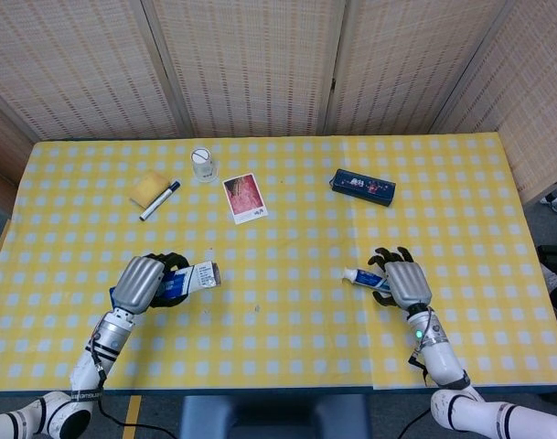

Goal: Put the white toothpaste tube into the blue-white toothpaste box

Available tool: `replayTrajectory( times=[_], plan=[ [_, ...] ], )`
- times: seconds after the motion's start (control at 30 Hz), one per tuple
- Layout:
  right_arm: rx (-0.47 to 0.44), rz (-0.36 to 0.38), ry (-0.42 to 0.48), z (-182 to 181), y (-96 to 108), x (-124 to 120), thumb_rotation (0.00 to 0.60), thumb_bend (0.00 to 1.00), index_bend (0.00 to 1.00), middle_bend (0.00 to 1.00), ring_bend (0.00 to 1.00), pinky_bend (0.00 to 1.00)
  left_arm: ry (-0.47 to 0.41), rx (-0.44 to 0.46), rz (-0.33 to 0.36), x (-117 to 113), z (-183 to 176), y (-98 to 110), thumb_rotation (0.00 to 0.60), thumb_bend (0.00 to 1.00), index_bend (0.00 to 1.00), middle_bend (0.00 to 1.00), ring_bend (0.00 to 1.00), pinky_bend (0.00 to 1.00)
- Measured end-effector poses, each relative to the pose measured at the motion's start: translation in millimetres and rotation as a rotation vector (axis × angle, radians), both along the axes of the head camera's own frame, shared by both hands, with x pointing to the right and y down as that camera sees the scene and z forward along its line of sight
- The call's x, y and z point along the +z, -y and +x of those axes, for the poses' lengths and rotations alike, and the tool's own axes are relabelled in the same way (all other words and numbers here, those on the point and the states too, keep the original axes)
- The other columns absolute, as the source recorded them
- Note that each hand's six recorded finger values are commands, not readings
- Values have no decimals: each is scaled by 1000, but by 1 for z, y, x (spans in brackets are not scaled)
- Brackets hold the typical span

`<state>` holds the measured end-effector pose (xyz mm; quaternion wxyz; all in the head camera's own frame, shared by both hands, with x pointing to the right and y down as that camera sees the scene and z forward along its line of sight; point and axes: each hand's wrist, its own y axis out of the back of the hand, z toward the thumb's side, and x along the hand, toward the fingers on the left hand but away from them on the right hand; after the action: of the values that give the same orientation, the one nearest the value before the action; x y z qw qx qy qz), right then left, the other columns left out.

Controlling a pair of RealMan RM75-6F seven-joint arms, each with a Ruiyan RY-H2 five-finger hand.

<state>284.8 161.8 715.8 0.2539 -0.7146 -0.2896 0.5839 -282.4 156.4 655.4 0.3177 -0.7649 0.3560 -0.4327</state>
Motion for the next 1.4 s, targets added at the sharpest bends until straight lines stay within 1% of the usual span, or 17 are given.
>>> replayTrajectory(
  times=[0.23, 0.4, 0.6, 0.77, 0.9, 0.93, 1.0, 1.07, 1.17, 1.27, 1.4],
  plan=[
    [-10, -24, 0, -13, 3, 10, 600, 325, 331, 185, 239, 108, 10, -17, 1, 0, -14, 7, 600, 254, 571, 653, 583, 562],
    [-10, -17, -19, -17, 6, 15, 600, 325, 342, 199, 243, 111, 7, -34, 7, -2, -23, 11, 600, 254, 571, 652, 583, 562],
    [-9, -12, -36, -23, 10, 21, 600, 325, 413, 242, 263, 127, 7, -41, 6, -2, -31, 15, 600, 254, 571, 653, 583, 562],
    [-17, -20, -45, -29, 10, 26, 600, 326, 452, 256, 272, 138, -1, -47, 8, -3, -35, 18, 600, 254, 571, 652, 583, 562],
    [-26, -10, -63, -32, 11, 28, 600, 326, 478, 274, 288, 166, 3, -53, 8, -3, -40, 19, 600, 256, 571, 653, 583, 562],
    [-26, -9, -67, -32, 11, 28, 600, 326, 492, 285, 298, 183, 4, -55, 7, -2, -41, 19, 600, 256, 571, 653, 583, 562],
    [-24, -4, -72, -33, 11, 29, 600, 325, 537, 324, 338, 252, 2, -58, 7, -2, -42, 20, 600, 255, 571, 652, 583, 562],
    [-25, 2, -72, -35, 12, 30, 600, 326, 603, 387, 401, 347, 1, -62, 8, -2, -43, 21, 600, 255, 571, 652, 583, 562],
    [-36, 10, -79, -38, 12, 31, 600, 327, 672, 458, 471, 431, 1, -65, 9, -2, -44, 22, 600, 255, 571, 652, 583, 562],
    [-49, 23, -85, -41, 13, 31, 600, 333, 716, 507, 531, 488, 1, -72, 8, -2, -46, 23, 600, 255, 571, 652, 583, 562],
    [-58, 45, -72, -46, 14, 28, 600, 397, 722, 520, 611, 577, 4, -81, 8, -2, -49, 24, 600, 256, 571, 652, 583, 562]
  ],
)
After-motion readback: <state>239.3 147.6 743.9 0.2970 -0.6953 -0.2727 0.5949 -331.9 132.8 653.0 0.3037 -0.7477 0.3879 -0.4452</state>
